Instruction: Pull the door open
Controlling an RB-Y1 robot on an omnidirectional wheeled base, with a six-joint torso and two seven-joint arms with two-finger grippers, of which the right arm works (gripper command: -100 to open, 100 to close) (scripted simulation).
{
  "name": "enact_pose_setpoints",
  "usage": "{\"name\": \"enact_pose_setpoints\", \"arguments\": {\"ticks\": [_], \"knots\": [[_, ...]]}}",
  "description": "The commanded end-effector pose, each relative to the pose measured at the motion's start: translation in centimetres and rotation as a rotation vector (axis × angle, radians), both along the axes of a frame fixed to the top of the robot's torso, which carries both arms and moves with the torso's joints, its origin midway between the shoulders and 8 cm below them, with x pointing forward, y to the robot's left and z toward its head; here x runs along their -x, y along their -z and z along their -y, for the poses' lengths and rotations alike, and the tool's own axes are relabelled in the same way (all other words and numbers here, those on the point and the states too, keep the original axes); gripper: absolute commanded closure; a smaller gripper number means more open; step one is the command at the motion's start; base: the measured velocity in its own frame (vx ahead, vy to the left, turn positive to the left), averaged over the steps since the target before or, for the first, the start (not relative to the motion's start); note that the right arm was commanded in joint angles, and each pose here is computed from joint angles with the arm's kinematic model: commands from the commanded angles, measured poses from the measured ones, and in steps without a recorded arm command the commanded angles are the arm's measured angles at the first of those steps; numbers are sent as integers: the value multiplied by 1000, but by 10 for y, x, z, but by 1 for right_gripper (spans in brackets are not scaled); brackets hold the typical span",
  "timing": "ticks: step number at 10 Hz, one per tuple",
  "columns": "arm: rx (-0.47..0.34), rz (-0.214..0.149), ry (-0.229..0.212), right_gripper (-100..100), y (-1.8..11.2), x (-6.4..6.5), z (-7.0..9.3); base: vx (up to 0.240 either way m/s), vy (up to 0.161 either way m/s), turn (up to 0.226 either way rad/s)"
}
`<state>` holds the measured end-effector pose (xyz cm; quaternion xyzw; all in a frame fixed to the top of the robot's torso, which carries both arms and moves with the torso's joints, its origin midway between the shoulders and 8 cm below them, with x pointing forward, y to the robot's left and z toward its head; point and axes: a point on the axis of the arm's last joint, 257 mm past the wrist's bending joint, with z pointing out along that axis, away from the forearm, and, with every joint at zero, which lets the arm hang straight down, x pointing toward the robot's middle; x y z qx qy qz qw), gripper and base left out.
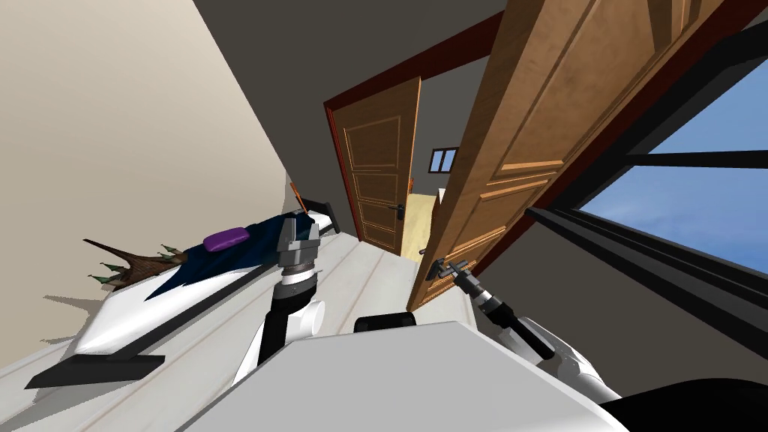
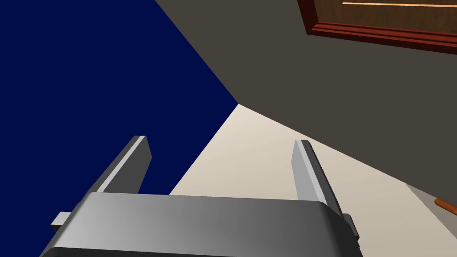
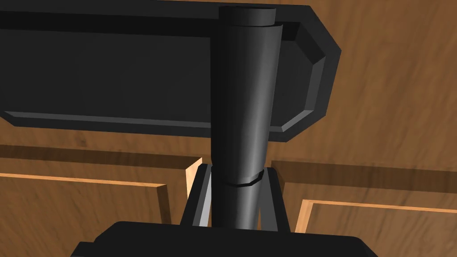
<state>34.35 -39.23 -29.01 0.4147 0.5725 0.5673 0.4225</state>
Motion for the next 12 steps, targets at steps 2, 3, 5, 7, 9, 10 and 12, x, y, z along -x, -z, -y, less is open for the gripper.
{"name": "enact_pose_setpoints", "arguments": {"ticks": [2,3,5,7,9,10,12], "knots": [[-12,-5,-54,100,2,13,-16,-103,-129,26],[-7,3,-42,100,0,9,-12,-55,-36,38],[-10,13,-49,100,1,14,-9,84,79,20],[-12,19,-53,100,2,19,-6,96,109,23],[-14,23,-57,100,3,24,-4,28,95,36],[-15,26,-60,100,4,27,-2,31,77,27],[-17,31,-64,100,5,33,1,29,68,26]]}}
